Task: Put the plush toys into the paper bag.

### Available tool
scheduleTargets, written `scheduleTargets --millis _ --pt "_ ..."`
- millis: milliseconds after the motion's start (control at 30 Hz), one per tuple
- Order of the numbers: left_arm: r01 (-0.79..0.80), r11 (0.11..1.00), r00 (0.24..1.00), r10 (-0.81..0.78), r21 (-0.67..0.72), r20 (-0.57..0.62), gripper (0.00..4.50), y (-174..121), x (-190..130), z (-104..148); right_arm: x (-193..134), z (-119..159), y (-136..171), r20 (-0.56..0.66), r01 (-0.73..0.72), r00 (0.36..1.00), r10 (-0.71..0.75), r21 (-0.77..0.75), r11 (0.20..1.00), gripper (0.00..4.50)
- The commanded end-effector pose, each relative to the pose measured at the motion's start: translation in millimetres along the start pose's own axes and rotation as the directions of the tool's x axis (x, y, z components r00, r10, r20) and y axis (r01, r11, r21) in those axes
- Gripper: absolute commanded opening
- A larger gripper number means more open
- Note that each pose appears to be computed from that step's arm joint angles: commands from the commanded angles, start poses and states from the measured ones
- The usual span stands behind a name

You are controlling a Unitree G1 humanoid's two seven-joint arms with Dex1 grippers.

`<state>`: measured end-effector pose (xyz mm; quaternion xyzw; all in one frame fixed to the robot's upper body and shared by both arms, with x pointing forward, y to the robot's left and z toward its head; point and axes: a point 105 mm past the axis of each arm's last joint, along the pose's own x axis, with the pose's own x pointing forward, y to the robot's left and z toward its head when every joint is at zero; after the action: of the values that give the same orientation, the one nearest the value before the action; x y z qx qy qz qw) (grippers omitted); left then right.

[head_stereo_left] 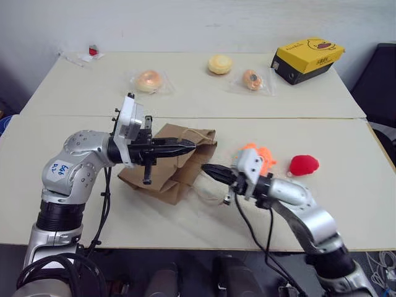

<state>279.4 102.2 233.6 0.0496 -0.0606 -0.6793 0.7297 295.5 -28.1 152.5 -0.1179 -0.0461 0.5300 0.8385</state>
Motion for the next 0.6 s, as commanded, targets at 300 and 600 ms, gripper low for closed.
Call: scheduleTargets --millis 300,600 --pt "0.01 1.0 0.997 -0.01 0.001 0.083 0.0 -14.6 -0.7 18.6 43.8 -10.0 -3.6 -0.091 -0.087 0.992 0.087 0.011 0.996 0.02" --pt "-0.023 0.998 0.983 0.033 -0.056 0.182 0.0 -11.2 -6.7 36.1 52.9 -45.6 0.2 -0.078 -0.054 0.995 0.062 0.099 0.994 0.02"
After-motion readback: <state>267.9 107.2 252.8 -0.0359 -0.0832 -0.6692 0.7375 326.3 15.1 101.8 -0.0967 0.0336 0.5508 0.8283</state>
